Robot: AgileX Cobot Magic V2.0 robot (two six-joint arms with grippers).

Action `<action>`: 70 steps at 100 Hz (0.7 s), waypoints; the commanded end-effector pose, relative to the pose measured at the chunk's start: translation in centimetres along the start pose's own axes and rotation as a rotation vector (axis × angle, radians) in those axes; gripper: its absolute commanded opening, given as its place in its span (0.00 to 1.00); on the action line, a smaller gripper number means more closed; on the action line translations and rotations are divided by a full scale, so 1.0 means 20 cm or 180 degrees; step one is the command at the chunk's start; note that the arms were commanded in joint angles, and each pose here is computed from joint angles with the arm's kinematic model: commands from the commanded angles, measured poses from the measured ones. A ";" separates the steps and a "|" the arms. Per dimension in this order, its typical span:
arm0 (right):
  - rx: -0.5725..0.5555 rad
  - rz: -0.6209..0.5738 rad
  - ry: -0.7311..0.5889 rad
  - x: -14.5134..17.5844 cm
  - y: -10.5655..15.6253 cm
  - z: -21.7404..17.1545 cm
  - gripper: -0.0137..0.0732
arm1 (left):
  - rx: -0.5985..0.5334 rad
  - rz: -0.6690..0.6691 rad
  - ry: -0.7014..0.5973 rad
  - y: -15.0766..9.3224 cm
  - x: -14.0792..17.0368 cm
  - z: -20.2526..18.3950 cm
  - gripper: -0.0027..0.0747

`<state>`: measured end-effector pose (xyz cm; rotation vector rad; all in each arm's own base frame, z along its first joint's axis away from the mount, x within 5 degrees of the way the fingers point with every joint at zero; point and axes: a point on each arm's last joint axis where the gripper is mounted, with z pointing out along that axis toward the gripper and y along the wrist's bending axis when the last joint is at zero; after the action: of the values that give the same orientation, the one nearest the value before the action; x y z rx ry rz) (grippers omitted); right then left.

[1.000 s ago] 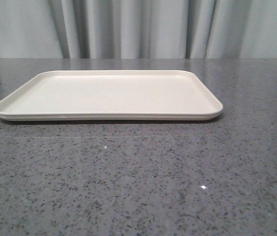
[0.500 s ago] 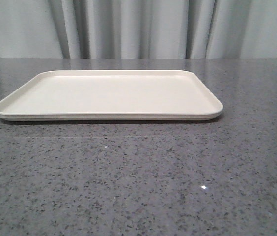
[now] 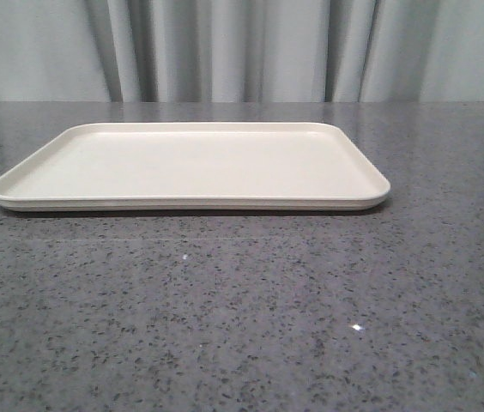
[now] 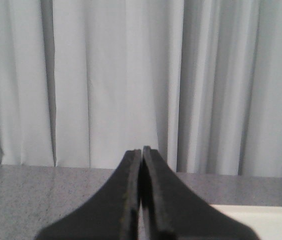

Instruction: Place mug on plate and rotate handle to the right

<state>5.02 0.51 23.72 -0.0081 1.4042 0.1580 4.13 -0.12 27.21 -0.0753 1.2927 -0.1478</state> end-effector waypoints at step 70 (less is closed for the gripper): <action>-0.0123 0.0007 -0.0512 -0.79 0.08 0.06 0.38 | 0.0096 -0.0194 -0.0190 -0.11 -0.67 0.00 0.01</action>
<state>3.70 0.69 37.10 -0.0376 1.3176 0.1843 0.16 -0.16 38.25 -0.0840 1.2466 -0.1969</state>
